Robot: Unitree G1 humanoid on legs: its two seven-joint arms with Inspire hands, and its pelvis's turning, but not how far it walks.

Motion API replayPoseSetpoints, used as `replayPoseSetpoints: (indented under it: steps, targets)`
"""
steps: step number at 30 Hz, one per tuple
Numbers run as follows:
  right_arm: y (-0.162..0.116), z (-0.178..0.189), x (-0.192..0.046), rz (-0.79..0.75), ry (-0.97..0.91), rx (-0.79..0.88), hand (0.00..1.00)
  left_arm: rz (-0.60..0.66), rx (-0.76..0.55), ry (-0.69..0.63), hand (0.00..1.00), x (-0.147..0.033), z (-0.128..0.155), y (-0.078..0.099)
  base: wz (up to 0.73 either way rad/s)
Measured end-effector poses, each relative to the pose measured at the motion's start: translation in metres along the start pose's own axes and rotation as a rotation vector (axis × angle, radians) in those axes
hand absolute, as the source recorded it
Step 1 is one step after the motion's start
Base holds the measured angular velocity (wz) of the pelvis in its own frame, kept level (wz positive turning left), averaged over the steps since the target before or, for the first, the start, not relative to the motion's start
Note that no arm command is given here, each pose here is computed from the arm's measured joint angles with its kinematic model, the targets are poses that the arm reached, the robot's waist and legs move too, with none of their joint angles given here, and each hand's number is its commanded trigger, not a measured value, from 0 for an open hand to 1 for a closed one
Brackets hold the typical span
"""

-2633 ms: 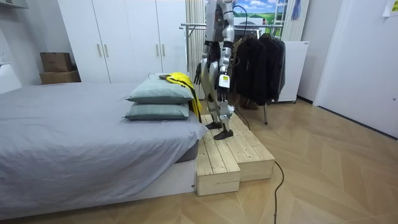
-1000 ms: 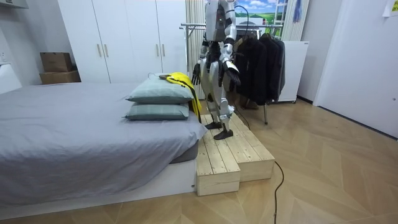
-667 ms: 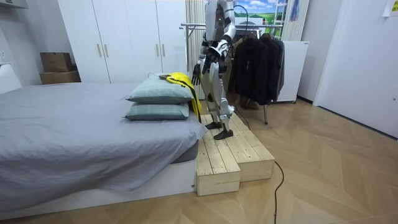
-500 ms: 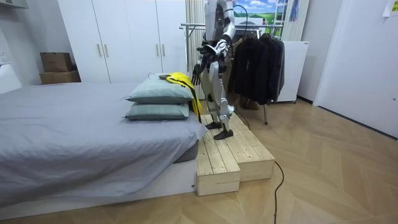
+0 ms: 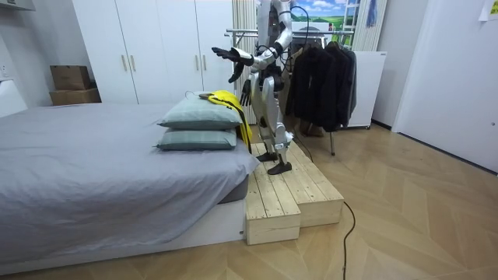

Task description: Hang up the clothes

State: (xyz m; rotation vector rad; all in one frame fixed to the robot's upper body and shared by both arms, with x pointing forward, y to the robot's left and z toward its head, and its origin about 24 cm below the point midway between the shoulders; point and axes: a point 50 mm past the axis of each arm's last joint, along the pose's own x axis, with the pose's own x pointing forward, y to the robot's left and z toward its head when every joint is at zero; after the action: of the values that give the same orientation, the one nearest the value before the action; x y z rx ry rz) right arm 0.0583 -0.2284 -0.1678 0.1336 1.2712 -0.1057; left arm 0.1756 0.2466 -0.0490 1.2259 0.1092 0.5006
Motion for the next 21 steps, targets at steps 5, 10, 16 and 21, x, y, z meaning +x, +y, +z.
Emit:
replayPoseSetpoints:
  steps: [5,10,16,21]
  targets:
    - [0.000,0.001,0.000,0.000,-0.013,-0.008,0.00,-0.028,0.028,-0.036,0.00,-0.001,0.004,-0.003,-0.07]
    - [0.000,0.001,0.000,-0.004,-0.014,-0.010,0.00,-0.029,0.037,-0.058,0.00,0.004,0.009,-0.003,-0.09]
    - [0.000,0.000,0.000,-0.006,-0.015,-0.010,0.00,-0.052,0.053,-0.099,0.00,0.002,0.014,-0.007,-0.06]
    - [-0.001,0.000,-0.001,-0.012,-0.016,-0.002,0.00,-0.092,0.059,-0.150,0.00,-0.002,0.023,-0.012,-0.03]
